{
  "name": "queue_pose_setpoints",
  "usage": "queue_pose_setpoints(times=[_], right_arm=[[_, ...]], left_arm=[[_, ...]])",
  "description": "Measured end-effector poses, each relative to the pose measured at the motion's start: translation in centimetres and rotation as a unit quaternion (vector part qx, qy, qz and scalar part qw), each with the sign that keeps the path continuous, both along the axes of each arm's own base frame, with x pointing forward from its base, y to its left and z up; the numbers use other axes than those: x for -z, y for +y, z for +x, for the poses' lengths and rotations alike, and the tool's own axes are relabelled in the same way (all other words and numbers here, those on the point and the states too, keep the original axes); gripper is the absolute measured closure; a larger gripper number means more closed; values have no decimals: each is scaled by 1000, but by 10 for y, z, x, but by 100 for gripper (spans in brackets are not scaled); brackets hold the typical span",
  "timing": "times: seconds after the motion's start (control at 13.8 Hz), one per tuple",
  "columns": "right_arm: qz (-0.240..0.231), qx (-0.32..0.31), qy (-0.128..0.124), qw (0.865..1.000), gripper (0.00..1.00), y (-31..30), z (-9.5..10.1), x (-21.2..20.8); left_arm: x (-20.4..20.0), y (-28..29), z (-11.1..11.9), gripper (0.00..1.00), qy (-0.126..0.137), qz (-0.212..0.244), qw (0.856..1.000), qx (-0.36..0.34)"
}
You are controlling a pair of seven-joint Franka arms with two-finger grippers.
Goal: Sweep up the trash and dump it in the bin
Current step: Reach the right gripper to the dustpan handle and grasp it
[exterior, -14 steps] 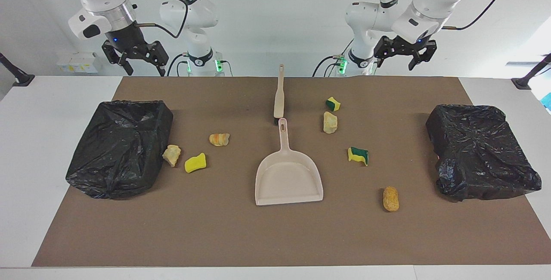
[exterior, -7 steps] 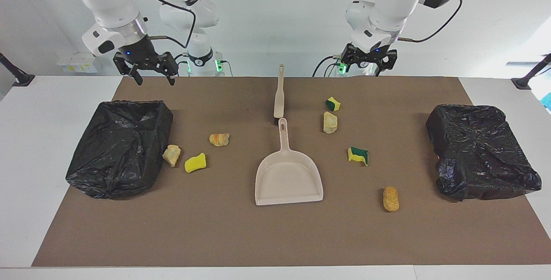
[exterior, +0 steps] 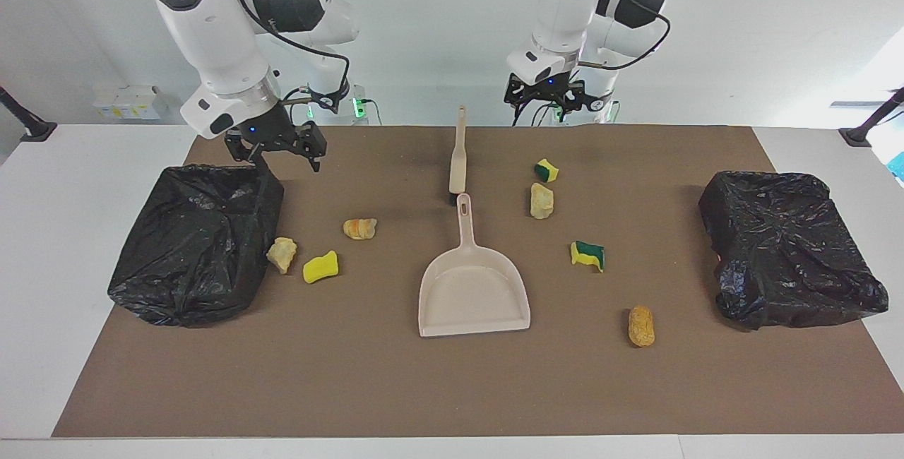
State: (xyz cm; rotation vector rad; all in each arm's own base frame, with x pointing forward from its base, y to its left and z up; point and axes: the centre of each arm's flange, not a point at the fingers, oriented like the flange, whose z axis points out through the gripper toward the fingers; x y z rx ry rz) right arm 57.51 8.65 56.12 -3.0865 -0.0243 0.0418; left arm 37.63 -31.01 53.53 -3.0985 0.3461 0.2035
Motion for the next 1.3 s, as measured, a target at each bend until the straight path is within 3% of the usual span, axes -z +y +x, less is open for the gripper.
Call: queue_pose_setpoints(times=[0.36, 0.8, 1.08, 1.3], right_arm=[[12, -13, -3, 1000, 0, 67, 15, 41], [18, -33, -14, 999, 0, 135, 23, 89], [21, -26, -14, 999, 0, 199, 14, 126], [12, -16, -17, 1000, 0, 250, 2, 166]], left_arm=[[45, -49, -54, 0, -6, 7, 1000, -3], [130, -91, -131, 0, -30, -8, 1000, -4], [165, -119, -159, 0, -39, -14, 999, -9], [188, -123, -165, 0, -37, -8, 999, -6]])
